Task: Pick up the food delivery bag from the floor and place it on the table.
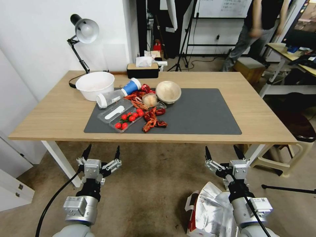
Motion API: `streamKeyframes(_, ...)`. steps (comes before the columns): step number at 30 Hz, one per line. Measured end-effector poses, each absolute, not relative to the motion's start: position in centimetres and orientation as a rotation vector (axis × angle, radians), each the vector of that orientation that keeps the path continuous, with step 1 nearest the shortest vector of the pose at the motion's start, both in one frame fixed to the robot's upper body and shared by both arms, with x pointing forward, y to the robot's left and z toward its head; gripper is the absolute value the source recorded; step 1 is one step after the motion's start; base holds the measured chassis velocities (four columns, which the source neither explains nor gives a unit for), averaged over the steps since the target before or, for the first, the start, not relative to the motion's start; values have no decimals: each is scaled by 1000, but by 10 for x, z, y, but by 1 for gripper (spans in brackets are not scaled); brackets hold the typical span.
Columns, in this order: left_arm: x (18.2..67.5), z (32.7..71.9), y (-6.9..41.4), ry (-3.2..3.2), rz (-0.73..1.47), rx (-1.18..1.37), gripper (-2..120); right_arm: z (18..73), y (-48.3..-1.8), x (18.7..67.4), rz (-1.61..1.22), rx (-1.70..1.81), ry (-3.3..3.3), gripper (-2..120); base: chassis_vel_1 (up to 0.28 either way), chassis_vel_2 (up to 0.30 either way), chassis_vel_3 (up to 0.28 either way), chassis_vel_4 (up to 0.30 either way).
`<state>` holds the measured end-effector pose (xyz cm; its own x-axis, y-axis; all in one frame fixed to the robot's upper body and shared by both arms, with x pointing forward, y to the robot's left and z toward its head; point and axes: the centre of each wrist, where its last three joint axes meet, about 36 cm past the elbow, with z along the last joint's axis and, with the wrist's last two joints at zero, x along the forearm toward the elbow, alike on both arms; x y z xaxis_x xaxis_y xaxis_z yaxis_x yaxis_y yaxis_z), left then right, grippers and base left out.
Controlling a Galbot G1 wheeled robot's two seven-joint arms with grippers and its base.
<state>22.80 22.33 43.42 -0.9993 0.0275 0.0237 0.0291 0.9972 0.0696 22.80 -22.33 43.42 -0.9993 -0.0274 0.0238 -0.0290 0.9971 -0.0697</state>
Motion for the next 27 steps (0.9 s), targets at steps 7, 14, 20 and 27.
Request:
streamKeyframes(7, 228, 434, 223, -3117, -109, -44, 100, 434, -223, 228, 109, 44, -3117, 100, 0, 0, 0, 0)
streamKeyframes(14, 228, 434, 223, -3117, -109, -44, 100, 434, -223, 228, 109, 44, -3117, 100, 0, 0, 0, 0)
streamKeyframes(20, 228, 434, 223, -3117, -109, -44, 100, 434, -223, 228, 109, 44, -3117, 100, 0, 0, 0, 0)
streamKeyframes(27, 228, 434, 223, -3117, -109, -44, 100, 434, -223, 228, 109, 44, -3117, 100, 0, 0, 0, 0)
